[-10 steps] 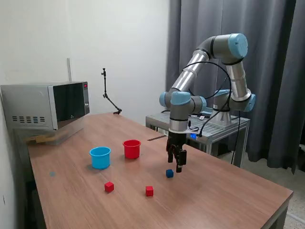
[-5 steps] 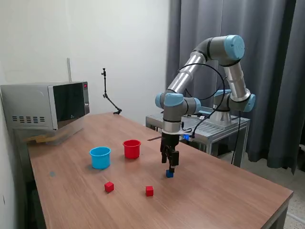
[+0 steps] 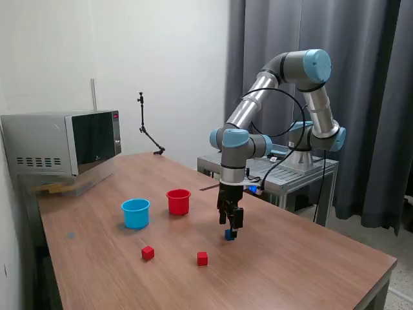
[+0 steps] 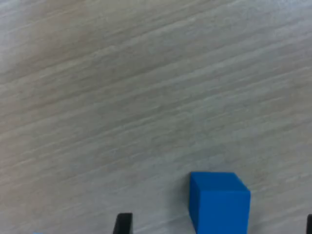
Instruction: Place red objects in the red bin, and blue objects in the blue bin.
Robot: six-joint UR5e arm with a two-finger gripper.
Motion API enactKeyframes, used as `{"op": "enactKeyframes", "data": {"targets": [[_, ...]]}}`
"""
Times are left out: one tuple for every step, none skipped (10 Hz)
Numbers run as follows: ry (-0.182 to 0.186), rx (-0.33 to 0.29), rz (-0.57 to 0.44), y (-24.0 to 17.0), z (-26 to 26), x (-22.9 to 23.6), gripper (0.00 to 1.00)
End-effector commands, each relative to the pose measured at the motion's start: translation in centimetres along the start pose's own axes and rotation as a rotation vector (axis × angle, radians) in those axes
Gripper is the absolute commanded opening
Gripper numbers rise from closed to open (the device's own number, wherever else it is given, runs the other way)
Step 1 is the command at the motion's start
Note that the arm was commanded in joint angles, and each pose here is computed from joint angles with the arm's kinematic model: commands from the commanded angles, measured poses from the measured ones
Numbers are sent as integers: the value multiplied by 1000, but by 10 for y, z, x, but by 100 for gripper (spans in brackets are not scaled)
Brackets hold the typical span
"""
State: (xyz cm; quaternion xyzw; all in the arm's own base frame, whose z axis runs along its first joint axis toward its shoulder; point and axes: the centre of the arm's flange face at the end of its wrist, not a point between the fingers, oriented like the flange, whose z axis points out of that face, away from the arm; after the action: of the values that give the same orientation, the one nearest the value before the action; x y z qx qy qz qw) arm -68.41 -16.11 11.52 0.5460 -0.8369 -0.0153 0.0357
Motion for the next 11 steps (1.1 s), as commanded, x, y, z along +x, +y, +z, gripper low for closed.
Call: {"op": "enactKeyframes", "data": {"targets": [[-5, 8, -4, -5, 4, 0, 100], [-8, 15, -10, -10, 7, 3, 100], [-8, 15, -10, -10, 7, 3, 100], [-5, 10, -10, -8, 5, 4, 100], [-4, 7, -10, -7, 4, 4, 100], [-3, 4, -10, -6, 2, 5, 100], [-6, 11, -10, -5, 7, 4, 100], [-5, 12, -8, -6, 8, 4, 100], [-5, 13, -8, -6, 9, 4, 0], [-7, 14, -8, -7, 9, 3, 0], [-7, 12, -8, -6, 9, 3, 0]]}}
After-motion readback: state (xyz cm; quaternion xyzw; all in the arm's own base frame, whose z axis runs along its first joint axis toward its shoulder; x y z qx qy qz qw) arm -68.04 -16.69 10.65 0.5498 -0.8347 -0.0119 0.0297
